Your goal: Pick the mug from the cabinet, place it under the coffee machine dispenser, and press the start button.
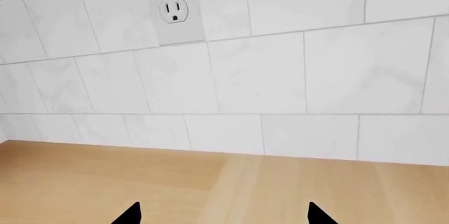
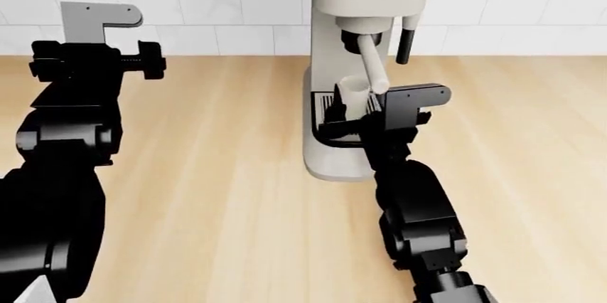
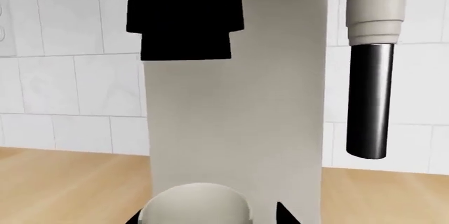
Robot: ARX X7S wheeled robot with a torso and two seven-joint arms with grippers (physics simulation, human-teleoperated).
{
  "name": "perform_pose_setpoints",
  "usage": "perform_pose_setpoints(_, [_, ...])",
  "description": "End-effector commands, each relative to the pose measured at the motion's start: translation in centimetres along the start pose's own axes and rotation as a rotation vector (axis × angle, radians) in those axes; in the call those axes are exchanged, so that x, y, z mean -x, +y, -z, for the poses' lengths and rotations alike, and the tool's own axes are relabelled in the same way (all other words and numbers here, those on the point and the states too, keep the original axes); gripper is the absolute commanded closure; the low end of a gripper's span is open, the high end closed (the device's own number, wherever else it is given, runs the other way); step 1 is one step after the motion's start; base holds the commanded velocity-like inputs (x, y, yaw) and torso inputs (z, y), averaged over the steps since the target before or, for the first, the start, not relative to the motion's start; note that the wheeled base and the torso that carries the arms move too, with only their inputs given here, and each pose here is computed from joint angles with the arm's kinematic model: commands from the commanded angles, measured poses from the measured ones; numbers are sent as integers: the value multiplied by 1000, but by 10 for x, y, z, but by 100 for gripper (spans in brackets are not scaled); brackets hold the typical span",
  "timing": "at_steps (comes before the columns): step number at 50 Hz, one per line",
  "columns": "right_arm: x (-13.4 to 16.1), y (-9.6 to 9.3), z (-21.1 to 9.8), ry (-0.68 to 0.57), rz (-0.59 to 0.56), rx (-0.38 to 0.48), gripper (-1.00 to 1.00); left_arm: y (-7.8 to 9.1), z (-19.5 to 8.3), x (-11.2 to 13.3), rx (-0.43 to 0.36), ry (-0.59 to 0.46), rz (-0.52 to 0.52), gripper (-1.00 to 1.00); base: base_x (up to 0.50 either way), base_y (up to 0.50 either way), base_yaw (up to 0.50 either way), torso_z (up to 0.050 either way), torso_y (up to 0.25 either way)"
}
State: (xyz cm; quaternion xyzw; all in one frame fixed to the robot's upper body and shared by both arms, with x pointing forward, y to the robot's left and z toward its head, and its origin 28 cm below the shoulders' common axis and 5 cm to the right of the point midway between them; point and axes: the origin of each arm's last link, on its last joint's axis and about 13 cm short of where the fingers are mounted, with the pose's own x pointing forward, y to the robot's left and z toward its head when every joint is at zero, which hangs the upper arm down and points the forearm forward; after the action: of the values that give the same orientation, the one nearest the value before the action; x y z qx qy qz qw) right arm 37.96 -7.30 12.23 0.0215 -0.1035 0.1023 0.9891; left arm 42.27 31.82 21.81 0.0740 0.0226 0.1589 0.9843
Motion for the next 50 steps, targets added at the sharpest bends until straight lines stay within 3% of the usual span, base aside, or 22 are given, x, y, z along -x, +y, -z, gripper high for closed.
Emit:
perform_pose_setpoints(1, [20,4,-10,-26,-2,0,-100,0,-1,0,6,-1,2,-100,0,0,0,0,0])
perform_pose_setpoints(7, [74,10,-38,-158,16,20,-100,0,1,0,4,2,2,-100,0,0,0,0,0])
perform_pose_setpoints(11, [98,16,-53,-195,-41,-2,-100,-3,0,0,-2,0,10,-100,0,0,0,0,0])
perform_pose_setpoints(16, [127,22,-59,-143,-122,-29,-100,-4,-2,0,-4,-3,14,-100,0,0,0,0,0])
perform_pose_setpoints(24, [163,16,-59,-82,-143,-10,-100,-6,-2,0,-3,0,19,-100,0,0,0,0,0])
perform_pose_setpoints(32, [186,-3,-95,22,-97,110,-100,-9,-1,1,0,2,24,-100,0,0,0,0,0])
perform_pose_setpoints(33, [188,-7,-100,27,-77,122,100,-8,-1,1,1,2,24,-100,0,0,0,0,0])
perform_pose_setpoints(44, [190,-52,-146,6,77,169,100,-10,-1,1,5,0,24,-100,0,0,0,0,0])
perform_pose_setpoints(50, [182,-57,-173,-34,60,167,100,-10,-1,1,5,0,25,-100,0,0,0,0,0])
